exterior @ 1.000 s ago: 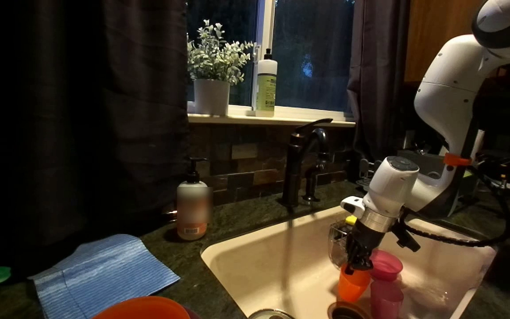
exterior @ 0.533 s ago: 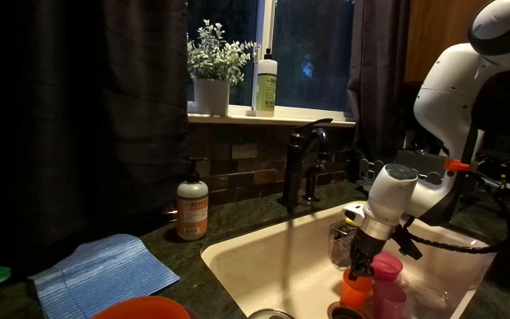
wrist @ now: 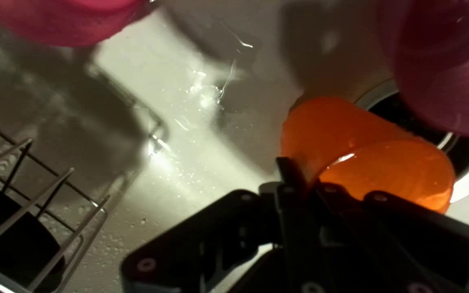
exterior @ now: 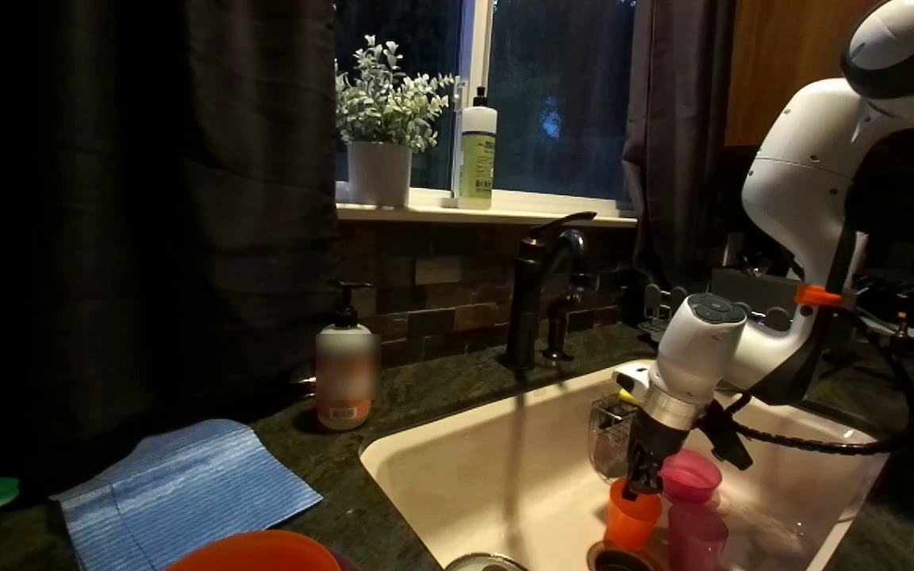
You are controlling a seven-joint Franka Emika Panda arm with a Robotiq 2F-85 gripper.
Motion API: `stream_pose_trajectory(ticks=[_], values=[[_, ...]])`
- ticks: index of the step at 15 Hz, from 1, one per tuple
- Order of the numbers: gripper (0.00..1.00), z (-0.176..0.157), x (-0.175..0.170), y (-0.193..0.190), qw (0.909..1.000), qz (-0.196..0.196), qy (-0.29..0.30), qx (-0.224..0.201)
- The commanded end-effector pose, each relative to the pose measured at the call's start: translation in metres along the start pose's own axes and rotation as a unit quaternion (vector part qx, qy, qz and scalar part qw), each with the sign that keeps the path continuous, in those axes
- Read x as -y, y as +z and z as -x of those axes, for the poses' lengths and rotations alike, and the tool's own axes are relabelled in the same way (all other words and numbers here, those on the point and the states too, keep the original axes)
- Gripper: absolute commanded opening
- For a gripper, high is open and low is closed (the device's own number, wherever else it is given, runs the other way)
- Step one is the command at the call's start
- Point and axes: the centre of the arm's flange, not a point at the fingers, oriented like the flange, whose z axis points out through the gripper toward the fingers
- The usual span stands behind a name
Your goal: Pour the liquid out of the orange cup and into the pink cup.
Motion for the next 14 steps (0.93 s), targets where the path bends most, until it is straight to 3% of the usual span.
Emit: stream_pose_trajectory(ticks=[1, 4, 5, 7, 14], values=[[0.01, 0.004, 0.006, 0.017, 0.9997, 0.017, 0.02, -0.003], [0.01, 0.0, 0.006, 0.021, 0.9993, 0.024, 0.029, -0.007], [0.3, -0.001, 0.006, 0.021, 0.9991, 0.027, 0.032, -0.006], [0.38, -0.001, 0.004, 0.022, 0.9987, 0.037, 0.035, -0.005], [0.9, -0.014, 0.002, -0.001, 0.9976, 0.062, 0.03, -0.014]])
